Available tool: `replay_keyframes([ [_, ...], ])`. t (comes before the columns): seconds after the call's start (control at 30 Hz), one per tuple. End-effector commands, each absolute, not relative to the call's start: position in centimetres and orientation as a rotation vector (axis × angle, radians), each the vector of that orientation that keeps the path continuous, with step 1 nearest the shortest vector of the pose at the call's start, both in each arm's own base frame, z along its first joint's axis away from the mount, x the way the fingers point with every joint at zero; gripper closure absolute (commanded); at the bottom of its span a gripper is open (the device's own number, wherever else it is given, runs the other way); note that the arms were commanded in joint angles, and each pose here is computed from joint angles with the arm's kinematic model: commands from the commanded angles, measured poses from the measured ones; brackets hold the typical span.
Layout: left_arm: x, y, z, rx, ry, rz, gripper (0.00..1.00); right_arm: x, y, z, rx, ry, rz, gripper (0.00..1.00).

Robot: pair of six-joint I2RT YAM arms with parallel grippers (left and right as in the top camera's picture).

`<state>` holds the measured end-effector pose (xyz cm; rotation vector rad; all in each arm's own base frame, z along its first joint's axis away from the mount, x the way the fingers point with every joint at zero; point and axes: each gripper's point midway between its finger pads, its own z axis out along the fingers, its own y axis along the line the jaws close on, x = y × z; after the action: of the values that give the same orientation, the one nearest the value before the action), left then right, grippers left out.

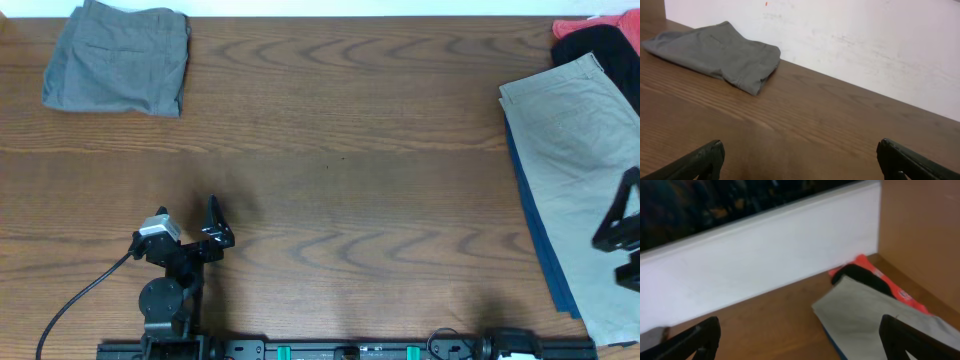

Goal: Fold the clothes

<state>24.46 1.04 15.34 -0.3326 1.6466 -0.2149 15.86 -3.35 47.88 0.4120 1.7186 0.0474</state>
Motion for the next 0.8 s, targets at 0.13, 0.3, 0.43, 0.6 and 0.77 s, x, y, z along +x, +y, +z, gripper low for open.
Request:
replay_keyframes([
  [0.13, 24.3, 1.3, 13.6, -0.337, 1.697, -0.181, 0.02, 17.7, -1.2, 40.8, 0.305, 1.737, 0.157, 0.01],
  [0.3, 24.3, 1.3, 13.6, -0.337, 1.697, -0.181, 0.02, 19.0, 0.4, 36.1, 0.226, 1.693, 0.242, 0.01],
  [0.43, 24.3, 1.3, 13.6, -0.337, 1.697, -0.181, 0.02, 19.6, 2.5, 33.3, 0.115, 1.622, 0.348, 0.01],
  [0.6, 24.3, 1.3, 13.7, -0.337, 1.696, -0.182, 0.02, 20.2, 3.1, 31.1, 0.088, 1.537, 0.379, 0.01],
  [0.77, 24.3, 1.3, 13.6, -0.337, 1.697, -0.181, 0.02, 20.9, 3.2, 28.9, 0.077, 1.468, 0.38, 0.01],
])
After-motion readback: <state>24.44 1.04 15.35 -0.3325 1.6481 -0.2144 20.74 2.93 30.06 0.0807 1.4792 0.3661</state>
